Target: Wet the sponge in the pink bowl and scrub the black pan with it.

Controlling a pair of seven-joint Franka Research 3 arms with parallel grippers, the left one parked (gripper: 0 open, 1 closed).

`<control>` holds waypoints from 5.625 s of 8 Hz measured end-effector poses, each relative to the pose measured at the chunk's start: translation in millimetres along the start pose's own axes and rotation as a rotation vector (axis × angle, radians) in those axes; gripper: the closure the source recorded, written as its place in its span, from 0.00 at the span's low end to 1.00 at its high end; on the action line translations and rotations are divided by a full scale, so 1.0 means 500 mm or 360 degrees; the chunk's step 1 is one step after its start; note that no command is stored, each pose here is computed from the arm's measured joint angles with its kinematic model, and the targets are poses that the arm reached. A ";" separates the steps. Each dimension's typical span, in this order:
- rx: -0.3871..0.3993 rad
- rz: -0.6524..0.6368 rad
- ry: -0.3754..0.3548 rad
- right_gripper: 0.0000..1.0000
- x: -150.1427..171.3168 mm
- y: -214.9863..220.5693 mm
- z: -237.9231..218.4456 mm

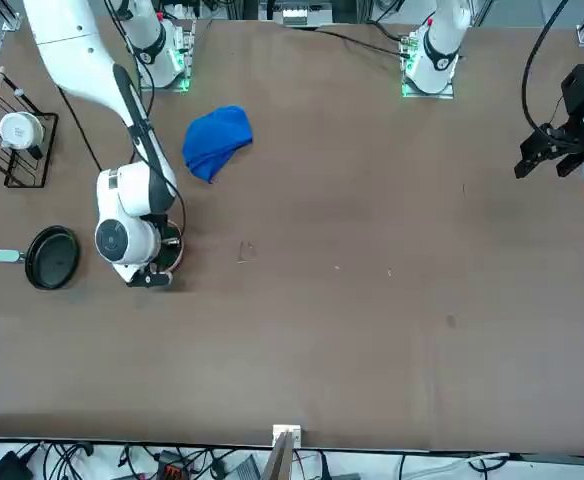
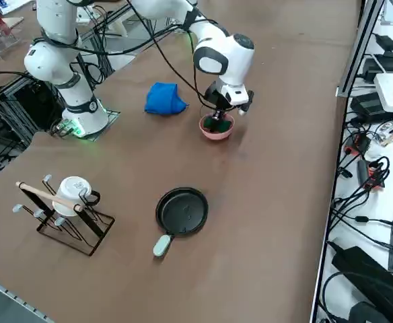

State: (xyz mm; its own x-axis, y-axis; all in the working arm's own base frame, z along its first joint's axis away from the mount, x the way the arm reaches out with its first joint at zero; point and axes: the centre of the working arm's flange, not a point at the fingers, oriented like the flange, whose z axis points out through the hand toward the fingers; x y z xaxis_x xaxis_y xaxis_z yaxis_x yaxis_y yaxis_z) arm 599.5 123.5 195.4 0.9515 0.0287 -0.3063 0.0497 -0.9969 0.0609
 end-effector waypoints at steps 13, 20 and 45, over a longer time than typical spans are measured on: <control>-0.0029 0.0017 0.0062 0.61 0.015 0.023 -0.016; -0.0028 0.0025 0.0068 0.62 0.014 0.029 -0.027; -0.0122 0.0038 0.0055 0.62 -0.013 0.668 -0.084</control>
State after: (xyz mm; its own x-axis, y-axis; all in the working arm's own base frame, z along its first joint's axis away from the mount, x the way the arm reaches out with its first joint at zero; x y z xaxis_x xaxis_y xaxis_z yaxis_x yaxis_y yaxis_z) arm 622.8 -206.8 257.5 0.9626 0.0087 -0.2708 0.0486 -0.9888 0.1409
